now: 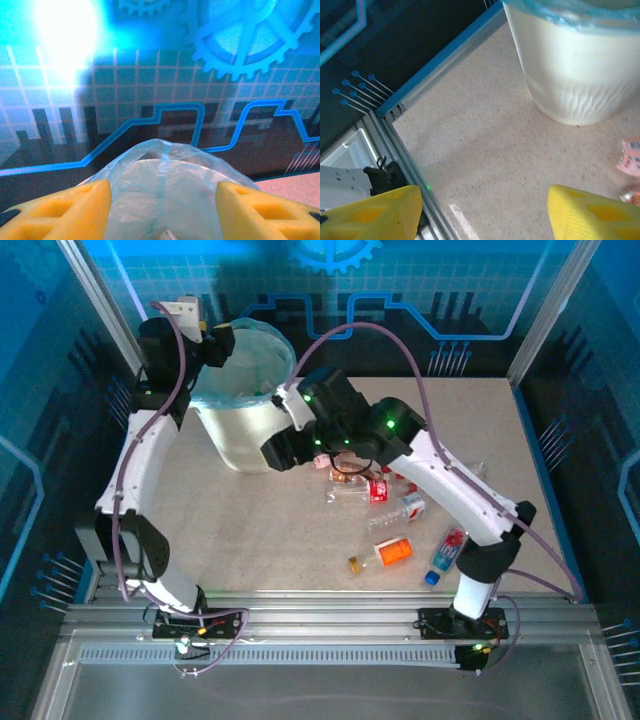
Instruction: Put the plastic bottles in the bin
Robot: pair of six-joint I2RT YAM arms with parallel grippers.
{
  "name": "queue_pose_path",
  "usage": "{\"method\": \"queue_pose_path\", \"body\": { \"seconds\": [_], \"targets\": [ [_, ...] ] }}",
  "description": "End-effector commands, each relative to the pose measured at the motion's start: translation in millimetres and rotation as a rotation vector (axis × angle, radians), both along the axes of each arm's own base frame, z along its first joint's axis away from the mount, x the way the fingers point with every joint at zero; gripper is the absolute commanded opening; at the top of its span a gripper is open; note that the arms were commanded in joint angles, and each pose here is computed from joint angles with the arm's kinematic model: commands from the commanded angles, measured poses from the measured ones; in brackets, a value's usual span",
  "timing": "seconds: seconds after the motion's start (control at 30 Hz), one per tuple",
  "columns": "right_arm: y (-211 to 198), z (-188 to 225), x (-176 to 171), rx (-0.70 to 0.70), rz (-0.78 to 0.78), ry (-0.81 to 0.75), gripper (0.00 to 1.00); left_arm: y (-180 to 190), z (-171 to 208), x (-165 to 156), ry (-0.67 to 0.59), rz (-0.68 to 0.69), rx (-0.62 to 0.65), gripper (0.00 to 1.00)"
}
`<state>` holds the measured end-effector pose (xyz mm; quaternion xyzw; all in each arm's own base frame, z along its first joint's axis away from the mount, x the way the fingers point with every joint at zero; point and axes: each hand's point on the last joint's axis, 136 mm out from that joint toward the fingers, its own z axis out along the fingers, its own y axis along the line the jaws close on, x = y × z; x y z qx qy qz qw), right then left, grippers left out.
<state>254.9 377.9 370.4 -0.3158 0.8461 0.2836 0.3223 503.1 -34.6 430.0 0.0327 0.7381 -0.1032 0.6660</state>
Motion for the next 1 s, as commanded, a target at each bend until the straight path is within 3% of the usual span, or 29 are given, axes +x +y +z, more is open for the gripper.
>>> {"method": "queue_pose_path", "body": {
  "seconds": [0.0, 0.23, 0.43, 0.57, 0.77, 0.97],
  "targets": [
    [-29.3, 10.5, -9.7, 0.001, -0.052, -0.019, 0.68, -22.3, 12.4, -26.3, -0.022, -0.059, 0.010, 0.59],
    [-84.8, -29.2, -23.7, -0.089, -0.089, 0.020, 0.66, -66.8, 38.9, -85.7, -0.111, -0.156, 0.098, 0.59],
    [-122.0, -89.9, -55.5, -0.348, 0.064, 0.046, 0.69, -122.4, 29.0, -150.0, -0.174, -0.347, 0.237, 0.59],
    [-134.9, -129.6, -87.4, -0.527, 0.269, 0.006, 0.76, -164.3, -5.1, -205.8, -0.162, -0.582, 0.338, 0.60],
    [-130.0, -188.3, -126.7, -0.716, 0.625, -0.171, 0.86, -206.1, -97.1, -313.4, -0.101, -1.057, 0.460, 0.64],
    [-120.2, -232.2, -141.1, -0.840, 0.837, -0.210, 0.86, -198.3, -165.5, -368.6, -0.021, -1.211, 0.473, 0.73]
  ]
}}
